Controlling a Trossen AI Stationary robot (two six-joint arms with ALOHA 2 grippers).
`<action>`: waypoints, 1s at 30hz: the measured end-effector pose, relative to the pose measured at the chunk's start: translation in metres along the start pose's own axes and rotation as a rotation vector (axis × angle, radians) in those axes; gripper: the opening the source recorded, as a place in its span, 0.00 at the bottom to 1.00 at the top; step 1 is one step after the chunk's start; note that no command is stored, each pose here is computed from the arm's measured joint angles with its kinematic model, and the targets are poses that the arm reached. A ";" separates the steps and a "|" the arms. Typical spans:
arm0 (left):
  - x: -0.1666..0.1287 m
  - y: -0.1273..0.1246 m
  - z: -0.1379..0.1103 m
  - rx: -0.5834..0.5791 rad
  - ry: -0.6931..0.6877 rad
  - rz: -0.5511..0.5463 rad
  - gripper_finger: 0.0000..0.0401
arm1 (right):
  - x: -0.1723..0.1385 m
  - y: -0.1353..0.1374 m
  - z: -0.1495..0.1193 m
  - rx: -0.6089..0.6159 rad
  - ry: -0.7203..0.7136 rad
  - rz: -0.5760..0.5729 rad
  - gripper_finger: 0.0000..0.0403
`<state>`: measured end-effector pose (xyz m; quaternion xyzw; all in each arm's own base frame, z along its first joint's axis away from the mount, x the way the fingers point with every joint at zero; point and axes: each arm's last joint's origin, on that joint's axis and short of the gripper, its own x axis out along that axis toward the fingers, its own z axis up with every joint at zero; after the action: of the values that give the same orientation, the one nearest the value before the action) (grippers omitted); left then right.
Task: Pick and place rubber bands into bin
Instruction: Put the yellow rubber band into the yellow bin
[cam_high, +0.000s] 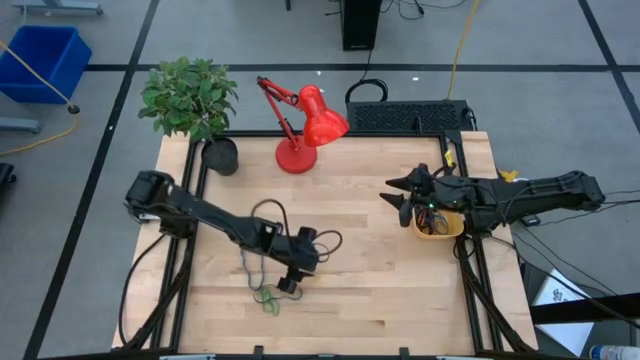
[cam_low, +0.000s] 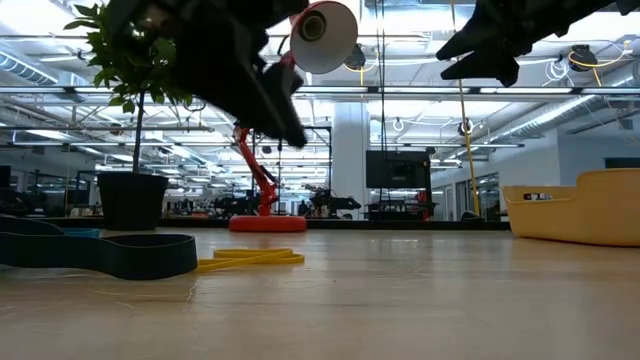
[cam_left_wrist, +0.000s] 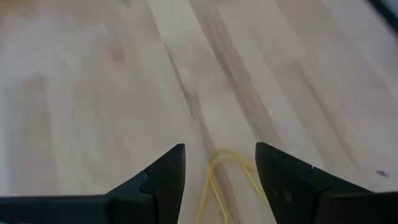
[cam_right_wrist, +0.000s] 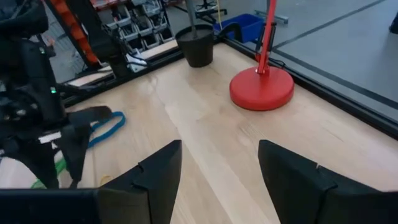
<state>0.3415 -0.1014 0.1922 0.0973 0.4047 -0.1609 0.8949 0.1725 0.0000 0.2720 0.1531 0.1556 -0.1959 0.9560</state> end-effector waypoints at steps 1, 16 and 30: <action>0.005 -0.001 -0.002 0.001 0.017 -0.003 0.50 | 0.000 0.000 0.000 0.000 -0.001 0.000 0.51; 0.058 -0.003 -0.034 -0.030 0.191 0.015 0.50 | 0.000 0.000 -0.001 -0.017 0.011 -0.004 0.51; 0.061 -0.005 -0.038 -0.072 0.218 -0.005 0.17 | 0.000 -0.001 -0.003 -0.027 0.028 -0.011 0.51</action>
<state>0.3513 -0.1073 0.1207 0.0811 0.5052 -0.1368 0.8482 0.1714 -0.0001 0.2692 0.1419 0.1724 -0.1970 0.9546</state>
